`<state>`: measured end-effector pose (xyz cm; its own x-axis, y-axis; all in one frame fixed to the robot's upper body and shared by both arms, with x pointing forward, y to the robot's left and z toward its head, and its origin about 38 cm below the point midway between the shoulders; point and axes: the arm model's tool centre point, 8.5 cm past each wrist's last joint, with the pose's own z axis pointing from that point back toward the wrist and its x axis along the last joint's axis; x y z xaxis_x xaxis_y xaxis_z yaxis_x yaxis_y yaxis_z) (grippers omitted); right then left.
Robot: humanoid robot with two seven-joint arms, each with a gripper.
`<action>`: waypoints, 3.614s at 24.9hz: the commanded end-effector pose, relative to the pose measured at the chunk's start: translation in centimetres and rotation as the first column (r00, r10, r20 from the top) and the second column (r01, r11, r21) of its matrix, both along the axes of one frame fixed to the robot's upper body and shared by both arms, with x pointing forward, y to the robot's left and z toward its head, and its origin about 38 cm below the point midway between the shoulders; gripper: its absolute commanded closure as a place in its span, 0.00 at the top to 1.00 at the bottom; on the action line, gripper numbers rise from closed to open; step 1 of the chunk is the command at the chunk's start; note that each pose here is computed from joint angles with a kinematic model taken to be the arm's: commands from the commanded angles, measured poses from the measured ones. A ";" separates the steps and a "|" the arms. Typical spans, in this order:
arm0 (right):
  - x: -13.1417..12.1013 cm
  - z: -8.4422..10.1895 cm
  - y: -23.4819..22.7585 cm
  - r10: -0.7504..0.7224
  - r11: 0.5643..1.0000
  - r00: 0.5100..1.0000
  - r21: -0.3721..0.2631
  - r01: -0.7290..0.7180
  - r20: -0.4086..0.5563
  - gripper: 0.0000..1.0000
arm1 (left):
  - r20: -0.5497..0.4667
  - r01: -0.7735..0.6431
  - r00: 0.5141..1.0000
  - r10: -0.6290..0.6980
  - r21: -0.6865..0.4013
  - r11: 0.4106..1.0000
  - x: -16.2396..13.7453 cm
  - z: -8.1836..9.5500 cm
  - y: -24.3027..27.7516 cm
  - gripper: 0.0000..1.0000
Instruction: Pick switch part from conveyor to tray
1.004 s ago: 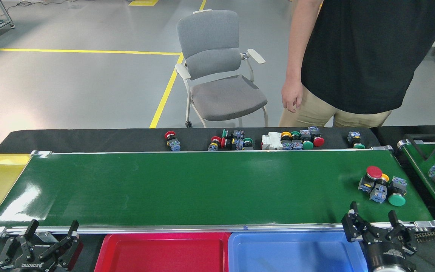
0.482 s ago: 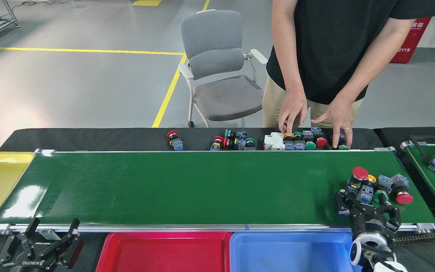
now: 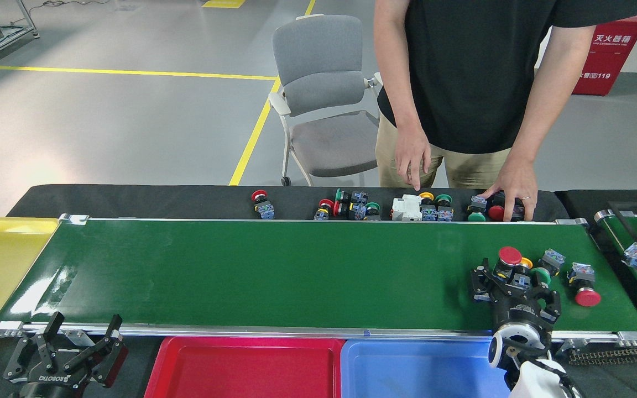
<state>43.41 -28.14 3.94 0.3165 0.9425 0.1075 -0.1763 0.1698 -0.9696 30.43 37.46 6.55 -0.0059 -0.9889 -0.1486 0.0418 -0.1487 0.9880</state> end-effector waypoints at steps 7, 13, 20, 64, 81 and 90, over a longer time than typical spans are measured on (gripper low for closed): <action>1.3 3.6 1.0 0.065 0.998 0.994 0.013 -0.067 0.088 0.32 | 0.024 0.006 1.000 -0.007 0.024 1.000 0.4 1.0 0.5 1.00; -1.0 9.5 7.7 0.343 0.933 0.911 0.027 -0.358 0.230 0.33 | 0.013 0.003 1.000 -0.004 0.019 1.000 0.3 0.5 0.5 1.00; -9.1 6.5 23.3 0.818 0.546 0.534 0.007 -0.838 0.215 0.41 | 0.016 0.002 1.000 -0.002 0.017 1.000 0.4 0.6 0.5 1.00; -13.1 2.2 4.6 0.301 0.951 0.931 0.010 -0.309 0.205 0.99 | -0.029 -0.019 0.999 0.020 0.035 0.999 -2.2 0.0 3.2 1.00; -2.8 0.1 12.3 0.199 0.980 0.977 -0.011 -0.198 0.079 0.99 | -0.001 0.070 0.998 -0.070 0.035 0.997 0.5 0.7 0.3 1.00; -1.3 0.6 12.8 0.257 0.966 0.966 -0.031 -0.257 0.017 0.13 | -0.002 0.082 0.997 -0.082 0.031 0.996 0.9 0.7 0.0 1.00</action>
<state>41.34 -15.34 3.59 0.0781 0.9927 0.0915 -0.1919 0.1051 -0.9758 30.98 37.18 6.46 -0.0852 -0.9829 -0.1630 0.0485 -0.1675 0.9847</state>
